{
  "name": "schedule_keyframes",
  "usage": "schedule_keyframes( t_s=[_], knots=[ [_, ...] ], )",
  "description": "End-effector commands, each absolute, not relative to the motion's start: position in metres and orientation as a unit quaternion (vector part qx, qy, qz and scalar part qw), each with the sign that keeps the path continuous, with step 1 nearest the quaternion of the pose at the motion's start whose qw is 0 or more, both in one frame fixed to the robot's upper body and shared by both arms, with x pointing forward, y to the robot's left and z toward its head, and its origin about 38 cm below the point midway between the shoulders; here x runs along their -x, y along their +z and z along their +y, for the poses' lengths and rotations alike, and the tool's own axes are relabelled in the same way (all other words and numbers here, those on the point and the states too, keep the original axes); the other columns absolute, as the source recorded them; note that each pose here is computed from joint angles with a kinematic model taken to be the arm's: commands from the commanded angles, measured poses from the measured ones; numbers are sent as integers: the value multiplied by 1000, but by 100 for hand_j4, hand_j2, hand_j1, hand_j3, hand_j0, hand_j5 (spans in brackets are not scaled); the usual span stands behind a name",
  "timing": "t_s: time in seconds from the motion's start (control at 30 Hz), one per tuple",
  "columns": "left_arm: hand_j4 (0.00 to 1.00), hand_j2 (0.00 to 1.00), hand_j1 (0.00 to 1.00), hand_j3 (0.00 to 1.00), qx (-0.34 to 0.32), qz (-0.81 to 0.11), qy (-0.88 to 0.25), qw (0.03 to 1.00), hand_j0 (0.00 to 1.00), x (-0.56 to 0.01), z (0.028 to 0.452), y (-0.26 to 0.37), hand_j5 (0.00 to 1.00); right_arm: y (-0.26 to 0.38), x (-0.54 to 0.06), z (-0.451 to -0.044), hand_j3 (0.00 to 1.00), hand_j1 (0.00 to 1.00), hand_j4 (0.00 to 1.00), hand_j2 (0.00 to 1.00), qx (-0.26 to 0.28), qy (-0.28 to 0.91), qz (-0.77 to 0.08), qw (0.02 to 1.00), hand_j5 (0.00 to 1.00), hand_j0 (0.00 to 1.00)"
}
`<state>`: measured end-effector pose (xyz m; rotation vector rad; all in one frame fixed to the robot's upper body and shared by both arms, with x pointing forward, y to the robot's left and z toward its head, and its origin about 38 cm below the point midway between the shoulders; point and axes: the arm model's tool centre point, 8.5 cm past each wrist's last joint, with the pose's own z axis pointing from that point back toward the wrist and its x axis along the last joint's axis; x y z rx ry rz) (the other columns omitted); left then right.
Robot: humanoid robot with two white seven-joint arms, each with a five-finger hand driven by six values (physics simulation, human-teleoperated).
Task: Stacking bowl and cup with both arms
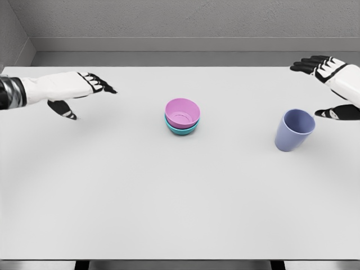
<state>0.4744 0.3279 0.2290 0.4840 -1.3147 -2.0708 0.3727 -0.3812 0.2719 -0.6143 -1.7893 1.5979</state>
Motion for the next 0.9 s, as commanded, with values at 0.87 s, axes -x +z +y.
schedule_keyframes(
  t_s=[0.87],
  knots=[
    [100, 100, 100, 100, -191, -498, -779, 330, 100, -469, 347, 235, 100, 244, -387, -377, 100, 100, 100, 100, 194, 748, -506, 384, 100, 100]
  ],
)
